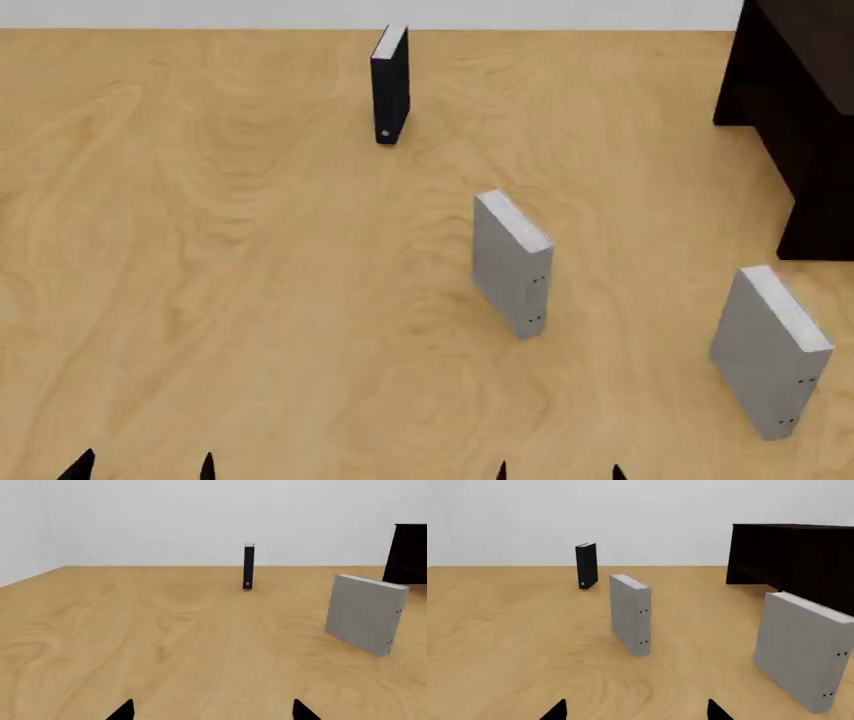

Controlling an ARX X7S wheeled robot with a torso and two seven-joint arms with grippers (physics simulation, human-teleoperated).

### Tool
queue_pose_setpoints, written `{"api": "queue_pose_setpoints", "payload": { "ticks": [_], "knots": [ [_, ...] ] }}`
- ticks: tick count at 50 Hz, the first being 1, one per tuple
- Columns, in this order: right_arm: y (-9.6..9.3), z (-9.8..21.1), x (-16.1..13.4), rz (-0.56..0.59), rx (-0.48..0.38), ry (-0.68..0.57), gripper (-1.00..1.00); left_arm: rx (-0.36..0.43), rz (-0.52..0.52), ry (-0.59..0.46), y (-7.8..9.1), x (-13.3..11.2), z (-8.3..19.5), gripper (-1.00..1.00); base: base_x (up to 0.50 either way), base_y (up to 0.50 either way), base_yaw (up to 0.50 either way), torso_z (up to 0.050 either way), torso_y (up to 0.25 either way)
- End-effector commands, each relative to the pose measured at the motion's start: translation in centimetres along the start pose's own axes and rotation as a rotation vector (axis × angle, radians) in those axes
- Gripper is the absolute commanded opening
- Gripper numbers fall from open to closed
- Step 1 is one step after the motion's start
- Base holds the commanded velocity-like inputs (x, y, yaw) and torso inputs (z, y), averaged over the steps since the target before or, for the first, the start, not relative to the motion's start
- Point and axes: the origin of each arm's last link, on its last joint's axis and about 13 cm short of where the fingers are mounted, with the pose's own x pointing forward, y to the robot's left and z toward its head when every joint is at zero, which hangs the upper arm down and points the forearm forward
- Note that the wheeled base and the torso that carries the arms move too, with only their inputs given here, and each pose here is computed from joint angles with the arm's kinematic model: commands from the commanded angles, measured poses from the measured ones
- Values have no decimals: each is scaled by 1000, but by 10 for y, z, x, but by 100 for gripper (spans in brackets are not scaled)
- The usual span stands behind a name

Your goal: Pick up the book on the right and place it on the cabinet shelf.

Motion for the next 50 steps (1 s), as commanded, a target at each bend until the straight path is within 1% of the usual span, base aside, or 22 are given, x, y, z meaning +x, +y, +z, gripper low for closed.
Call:
{"api": "queue_pose_setpoints", "payload": {
  "ticks": [1,4,20,26,27,29,32,34,36,40,46,49,50],
  "knots": [
    [0,0,0,0,-9,0,100,10,0,0,0,0,0,100,0,0,0,0,0],
    [0,1,-1,1,-4,0,100,-5,-2,4,0,-1,1,100,0,0,0,0,0],
    [0,3,-2,-4,-3,-5,100,-5,-13,-5,-1,-1,9,100,0,0,0,0,0],
    [1,15,-2,8,-1,-33,100,-8,-30,-16,-3,-4,24,100,0,0,0,0,0],
    [1,17,-2,10,1,-39,100,-29,-37,-8,-4,-5,27,100,0,0,0,0,0],
    [1,22,-2,12,1,-49,100,-31,-44,-15,-4,-7,33,100,0,0,0,0,0],
    [1,22,-2,12,0,-51,100,-31,-44,-15,-4,-7,33,100,0,0,0,0,0],
    [1,31,-2,18,-2,-71,100,-11,-73,-46,-5,-15,50,100,0,0,0,0,0],
    [1,35,-3,19,-4,-81,100,-4,-77,-55,-4,-19,57,100,0,0,0,0,0],
    [0,45,-3,22,-12,-104,100,17,-82,-71,-1,-29,65,100,0,0,0,0,0],
    [-3,62,-1,17,-32,-130,100,10,-99,-83,-1,-47,76,100,0,0,0,0,0],
    [-4,70,0,1,-40,-133,100,-2,-113,-67,0,-53,79,100,0,0,0,0,0],
    [-5,75,0,10,-24,-131,100,-1,-102,-64,1,-57,83,100,0,0,0,0,0]
  ]
}}
